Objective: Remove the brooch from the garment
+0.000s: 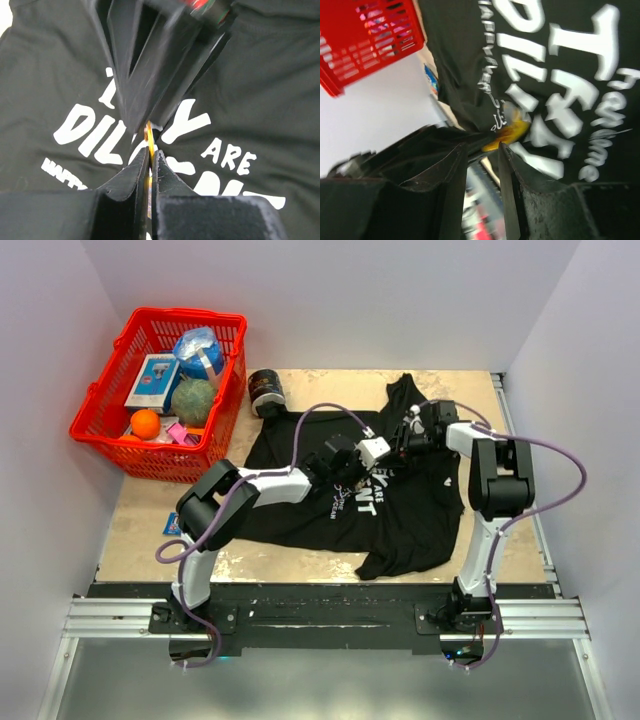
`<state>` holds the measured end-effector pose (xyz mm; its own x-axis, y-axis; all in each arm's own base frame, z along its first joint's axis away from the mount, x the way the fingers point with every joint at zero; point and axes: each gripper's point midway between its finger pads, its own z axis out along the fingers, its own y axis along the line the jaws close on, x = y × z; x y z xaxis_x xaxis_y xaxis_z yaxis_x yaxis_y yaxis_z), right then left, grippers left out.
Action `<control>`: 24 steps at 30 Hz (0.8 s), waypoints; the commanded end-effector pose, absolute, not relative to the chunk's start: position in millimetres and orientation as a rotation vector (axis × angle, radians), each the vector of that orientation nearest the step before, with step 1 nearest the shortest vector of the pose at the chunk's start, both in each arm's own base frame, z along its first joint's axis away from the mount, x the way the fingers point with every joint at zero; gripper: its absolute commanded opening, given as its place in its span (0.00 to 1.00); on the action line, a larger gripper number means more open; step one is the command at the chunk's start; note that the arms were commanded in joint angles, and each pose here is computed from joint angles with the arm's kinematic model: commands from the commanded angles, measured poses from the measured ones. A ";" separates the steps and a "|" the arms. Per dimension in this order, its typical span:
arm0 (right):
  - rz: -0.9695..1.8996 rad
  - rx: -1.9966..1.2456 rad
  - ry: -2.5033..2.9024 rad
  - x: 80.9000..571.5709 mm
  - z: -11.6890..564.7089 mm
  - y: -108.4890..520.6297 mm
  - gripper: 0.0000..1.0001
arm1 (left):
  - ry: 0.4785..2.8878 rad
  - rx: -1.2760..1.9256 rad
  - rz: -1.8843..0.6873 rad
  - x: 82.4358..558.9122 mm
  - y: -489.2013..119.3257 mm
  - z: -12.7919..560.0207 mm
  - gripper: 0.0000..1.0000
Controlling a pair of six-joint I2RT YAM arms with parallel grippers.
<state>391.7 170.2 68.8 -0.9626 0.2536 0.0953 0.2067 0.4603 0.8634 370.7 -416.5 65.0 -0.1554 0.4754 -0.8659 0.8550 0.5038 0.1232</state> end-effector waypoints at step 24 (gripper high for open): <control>0.892 -0.878 2.298 334.9 88.3 171.7 0.42 | 1.888 0.828 -1.249 333.6 -403.4 83.4 0.00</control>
<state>328.5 175.5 85.6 -0.7315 -0.3304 -0.5964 -0.6520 0.5949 0.4700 342.1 -385.0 60.9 -0.5383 0.1552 -0.8283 0.7775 0.4707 -0.4170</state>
